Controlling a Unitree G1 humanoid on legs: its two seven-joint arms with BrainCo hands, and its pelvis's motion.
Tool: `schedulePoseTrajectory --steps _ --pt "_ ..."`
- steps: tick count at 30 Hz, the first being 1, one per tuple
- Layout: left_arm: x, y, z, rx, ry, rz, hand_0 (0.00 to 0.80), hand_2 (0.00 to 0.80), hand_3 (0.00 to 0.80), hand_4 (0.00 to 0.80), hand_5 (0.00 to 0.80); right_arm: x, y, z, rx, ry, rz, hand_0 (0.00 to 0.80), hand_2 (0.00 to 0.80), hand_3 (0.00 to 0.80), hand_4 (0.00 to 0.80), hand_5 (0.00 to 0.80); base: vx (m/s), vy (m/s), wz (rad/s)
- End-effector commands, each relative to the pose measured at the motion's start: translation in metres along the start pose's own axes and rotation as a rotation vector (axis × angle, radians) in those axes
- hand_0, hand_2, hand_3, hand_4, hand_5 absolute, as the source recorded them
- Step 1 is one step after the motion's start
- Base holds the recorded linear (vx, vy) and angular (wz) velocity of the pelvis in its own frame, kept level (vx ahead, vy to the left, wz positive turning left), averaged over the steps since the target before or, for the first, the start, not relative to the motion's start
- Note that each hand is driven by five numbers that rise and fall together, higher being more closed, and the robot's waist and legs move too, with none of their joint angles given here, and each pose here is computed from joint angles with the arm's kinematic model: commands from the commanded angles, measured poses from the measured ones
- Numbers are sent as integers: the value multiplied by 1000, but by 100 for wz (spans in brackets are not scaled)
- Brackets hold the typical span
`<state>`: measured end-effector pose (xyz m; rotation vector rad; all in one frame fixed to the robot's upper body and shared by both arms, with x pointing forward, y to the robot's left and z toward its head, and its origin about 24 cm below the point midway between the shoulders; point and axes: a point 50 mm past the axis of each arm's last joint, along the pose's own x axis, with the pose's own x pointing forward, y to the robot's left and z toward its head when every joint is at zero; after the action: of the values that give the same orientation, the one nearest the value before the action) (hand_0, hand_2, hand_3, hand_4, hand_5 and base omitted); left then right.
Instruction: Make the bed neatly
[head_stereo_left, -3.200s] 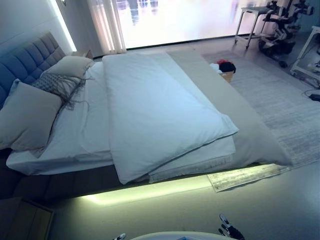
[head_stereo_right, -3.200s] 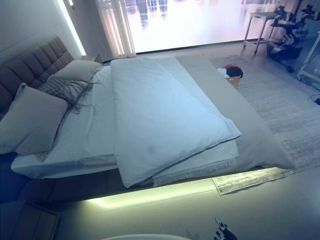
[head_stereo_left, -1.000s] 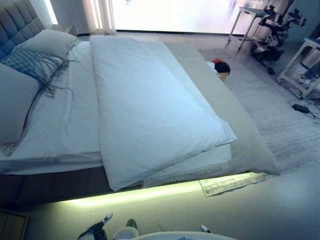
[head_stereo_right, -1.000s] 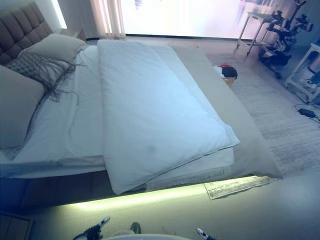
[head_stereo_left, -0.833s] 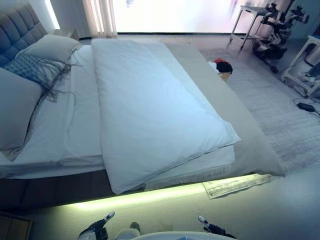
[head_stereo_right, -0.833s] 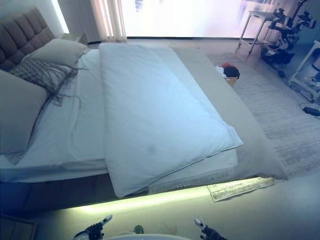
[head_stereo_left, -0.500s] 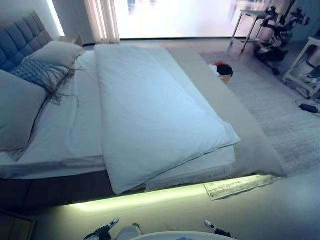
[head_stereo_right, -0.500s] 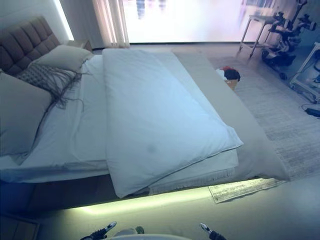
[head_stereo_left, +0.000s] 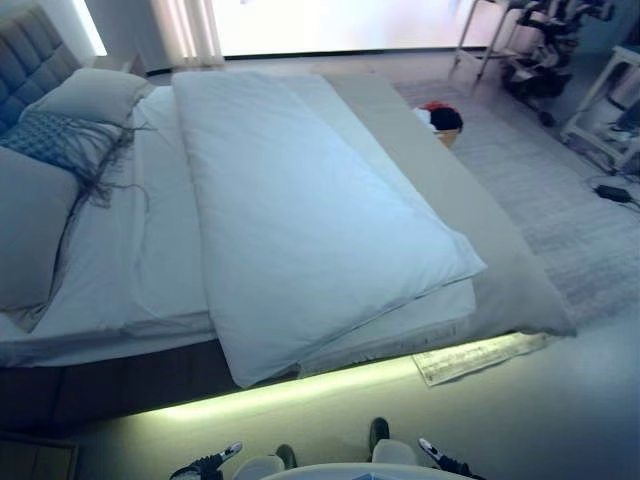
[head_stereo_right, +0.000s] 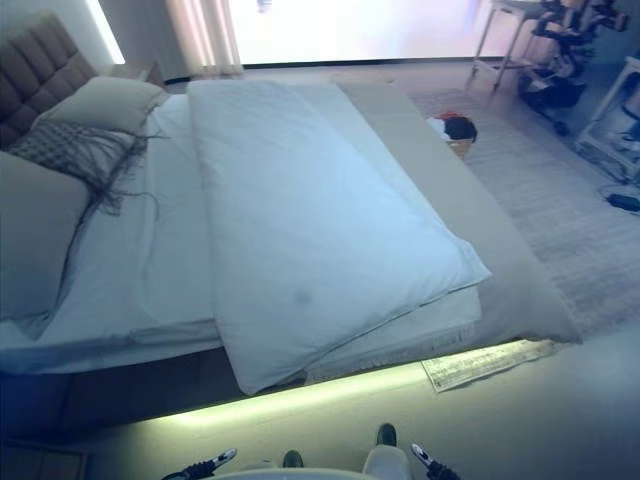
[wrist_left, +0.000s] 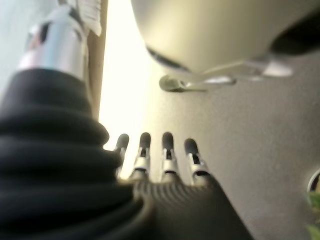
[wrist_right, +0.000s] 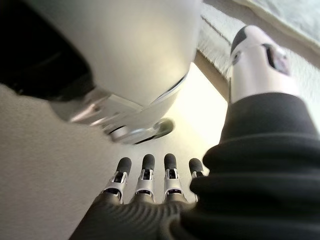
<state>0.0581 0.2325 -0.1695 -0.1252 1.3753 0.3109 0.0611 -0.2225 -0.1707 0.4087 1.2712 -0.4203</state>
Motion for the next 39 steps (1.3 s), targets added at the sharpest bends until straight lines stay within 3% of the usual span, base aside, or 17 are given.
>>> schedulePoseTrajectory --steps 1,11,17,24,39 --pt "1 -11 12 20 -27 -33 0 0 0 0 0 0 2 30 -37 -87 9 0 0 0 0 0 234 -54 21" --pt "1 -10 -2 81 -5 -34 0 0 0 0 0 1 25 45 -78 -131 142 0 0 0 0 0 161 -48 5" --pt "-1 -30 44 159 -119 -72 0 0 0 0 0 -7 64 99 54 -279 292 0 0 0 0 0 -134 159 -8" --pt "-14 -43 116 146 -297 -117 0 0 0 0 0 -38 120 185 170 -506 454 0 0 0 0 0 -185 -6 26" --pt "-33 -71 167 119 -442 -198 0 0 0 0 0 -102 112 290 276 -718 446 0 0 0 0 0 -53 -5 6"
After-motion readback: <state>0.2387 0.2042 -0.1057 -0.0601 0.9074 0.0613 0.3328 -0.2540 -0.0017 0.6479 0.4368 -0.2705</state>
